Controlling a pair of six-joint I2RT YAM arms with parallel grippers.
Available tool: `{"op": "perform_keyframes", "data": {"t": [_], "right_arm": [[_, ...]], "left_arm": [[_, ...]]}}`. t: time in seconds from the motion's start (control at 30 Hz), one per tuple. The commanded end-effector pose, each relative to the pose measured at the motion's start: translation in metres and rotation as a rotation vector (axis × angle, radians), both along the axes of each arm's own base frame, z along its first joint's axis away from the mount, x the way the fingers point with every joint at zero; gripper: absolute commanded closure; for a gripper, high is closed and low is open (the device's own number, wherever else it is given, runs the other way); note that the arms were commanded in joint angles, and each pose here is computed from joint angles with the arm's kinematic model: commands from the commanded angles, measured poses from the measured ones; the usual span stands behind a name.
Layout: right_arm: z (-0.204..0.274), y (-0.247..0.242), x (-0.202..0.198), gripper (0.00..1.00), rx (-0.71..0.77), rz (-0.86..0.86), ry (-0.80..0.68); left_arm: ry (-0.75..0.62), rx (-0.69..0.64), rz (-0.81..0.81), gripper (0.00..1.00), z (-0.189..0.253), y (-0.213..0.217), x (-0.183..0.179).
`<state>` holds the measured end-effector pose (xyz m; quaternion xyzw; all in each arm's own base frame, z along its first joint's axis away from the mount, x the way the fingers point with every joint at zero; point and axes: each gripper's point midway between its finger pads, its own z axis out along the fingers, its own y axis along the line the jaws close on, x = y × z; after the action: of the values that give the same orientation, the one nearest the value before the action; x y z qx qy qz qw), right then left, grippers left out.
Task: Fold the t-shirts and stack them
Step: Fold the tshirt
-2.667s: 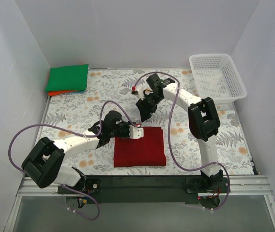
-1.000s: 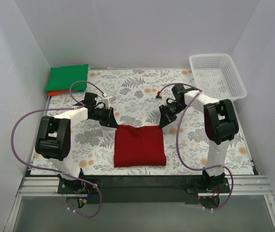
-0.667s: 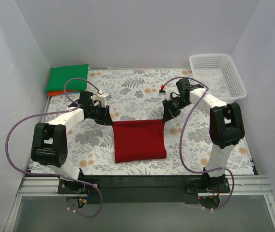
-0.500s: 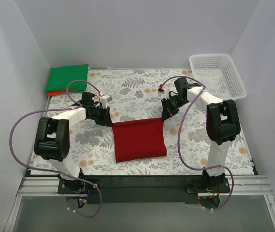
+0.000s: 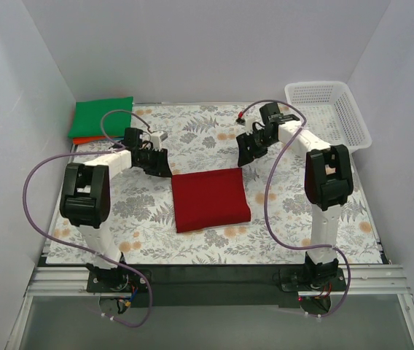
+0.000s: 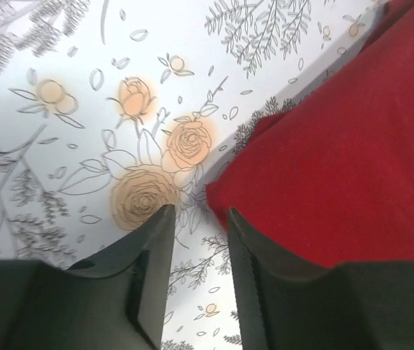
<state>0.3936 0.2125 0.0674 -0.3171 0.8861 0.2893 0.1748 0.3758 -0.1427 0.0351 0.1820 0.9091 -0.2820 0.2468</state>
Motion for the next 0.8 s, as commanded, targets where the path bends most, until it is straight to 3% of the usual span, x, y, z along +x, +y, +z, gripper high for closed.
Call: {"op": "perform_keyframes", "data": {"t": [0.0, 0.07, 0.13, 0.23, 0.3, 0.47, 0.6, 0.77], "right_arm": [[0.049, -0.004, 0.019, 0.35, 0.007, -0.031, -0.129], [0.067, 0.0, 0.01, 0.37, 0.05, -0.022, -0.138], [0.094, 0.016, -0.015, 0.4, 0.182, 0.023, -0.106], [0.104, 0.047, -0.066, 0.45, 0.378, 0.133, 0.06], [0.101, 0.063, -0.096, 0.46, 0.461, 0.214, 0.151], [0.052, 0.088, -0.156, 0.5, 0.441, 0.344, 0.316], [-0.001, 0.085, -0.152, 0.53, 0.375, 0.304, 0.404], [-0.043, 0.075, -0.109, 0.54, 0.282, 0.219, 0.325]], "left_arm": [[-0.085, -0.035, 0.019, 0.65, 0.045, 0.01, 0.011], [-0.114, -0.089, 0.004, 0.62, 0.069, 0.006, 0.003], [-0.129, -0.199, -0.047, 0.59, 0.1, -0.009, -0.018], [-0.029, -0.372, -0.071, 0.59, 0.115, -0.034, -0.046], [0.063, -0.434, -0.092, 0.63, 0.112, -0.053, -0.06], [0.268, -0.461, -0.108, 0.69, 0.061, -0.077, -0.091], [0.361, -0.427, -0.054, 0.72, 0.024, -0.077, -0.082], [0.39, -0.374, 0.029, 0.76, -0.017, -0.061, -0.04]]}}
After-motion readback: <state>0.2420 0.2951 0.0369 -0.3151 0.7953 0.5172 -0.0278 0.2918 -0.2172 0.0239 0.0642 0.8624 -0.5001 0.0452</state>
